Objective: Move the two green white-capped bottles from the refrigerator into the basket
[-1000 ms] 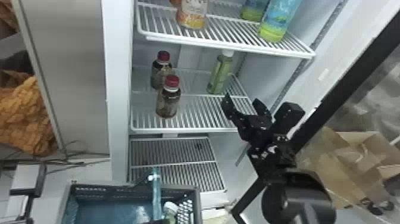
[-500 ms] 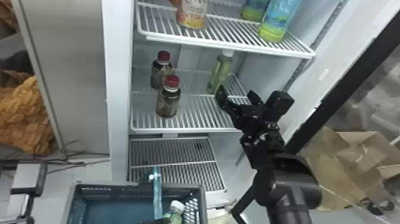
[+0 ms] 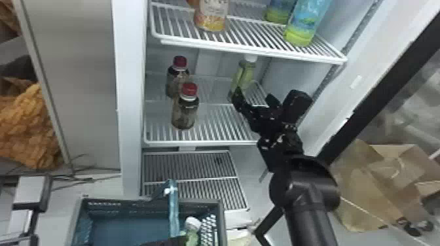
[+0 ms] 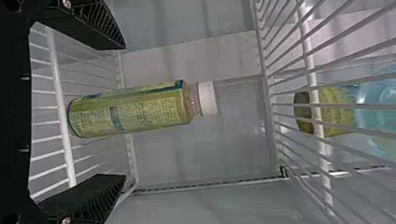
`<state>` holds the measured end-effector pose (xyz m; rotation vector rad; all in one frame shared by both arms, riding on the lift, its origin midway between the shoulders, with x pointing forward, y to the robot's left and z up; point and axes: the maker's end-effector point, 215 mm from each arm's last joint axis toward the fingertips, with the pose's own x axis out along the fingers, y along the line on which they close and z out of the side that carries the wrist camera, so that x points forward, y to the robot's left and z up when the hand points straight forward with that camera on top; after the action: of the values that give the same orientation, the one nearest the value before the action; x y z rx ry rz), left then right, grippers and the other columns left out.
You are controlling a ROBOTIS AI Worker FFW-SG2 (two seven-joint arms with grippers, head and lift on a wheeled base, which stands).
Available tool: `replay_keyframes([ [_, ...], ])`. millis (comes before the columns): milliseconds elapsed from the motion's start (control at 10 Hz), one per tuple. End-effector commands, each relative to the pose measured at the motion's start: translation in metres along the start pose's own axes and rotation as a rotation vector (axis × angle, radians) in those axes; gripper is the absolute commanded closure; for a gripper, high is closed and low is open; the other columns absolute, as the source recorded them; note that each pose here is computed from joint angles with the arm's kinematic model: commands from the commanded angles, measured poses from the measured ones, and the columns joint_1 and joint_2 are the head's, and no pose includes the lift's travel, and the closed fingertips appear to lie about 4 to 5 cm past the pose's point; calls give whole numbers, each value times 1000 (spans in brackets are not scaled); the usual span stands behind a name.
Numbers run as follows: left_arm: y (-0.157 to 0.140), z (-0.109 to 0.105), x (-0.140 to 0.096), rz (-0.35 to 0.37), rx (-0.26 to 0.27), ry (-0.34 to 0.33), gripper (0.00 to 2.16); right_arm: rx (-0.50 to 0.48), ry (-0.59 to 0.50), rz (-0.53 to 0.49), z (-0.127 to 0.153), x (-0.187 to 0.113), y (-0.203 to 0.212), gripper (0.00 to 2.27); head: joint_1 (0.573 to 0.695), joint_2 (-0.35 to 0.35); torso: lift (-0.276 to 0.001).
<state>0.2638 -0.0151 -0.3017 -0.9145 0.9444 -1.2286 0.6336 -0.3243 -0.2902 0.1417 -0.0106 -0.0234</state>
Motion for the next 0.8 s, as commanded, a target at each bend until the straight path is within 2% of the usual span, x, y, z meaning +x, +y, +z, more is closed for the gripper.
replay_keyframes([
  [0,0,1,1,1,2,0,1147,5,-4,0,5,11,2,48,695,-350,-263],
  [700,-1,4,3,-3,9,2,1147,22,19,-32,1,43,-3,39,695,-350,-263],
])
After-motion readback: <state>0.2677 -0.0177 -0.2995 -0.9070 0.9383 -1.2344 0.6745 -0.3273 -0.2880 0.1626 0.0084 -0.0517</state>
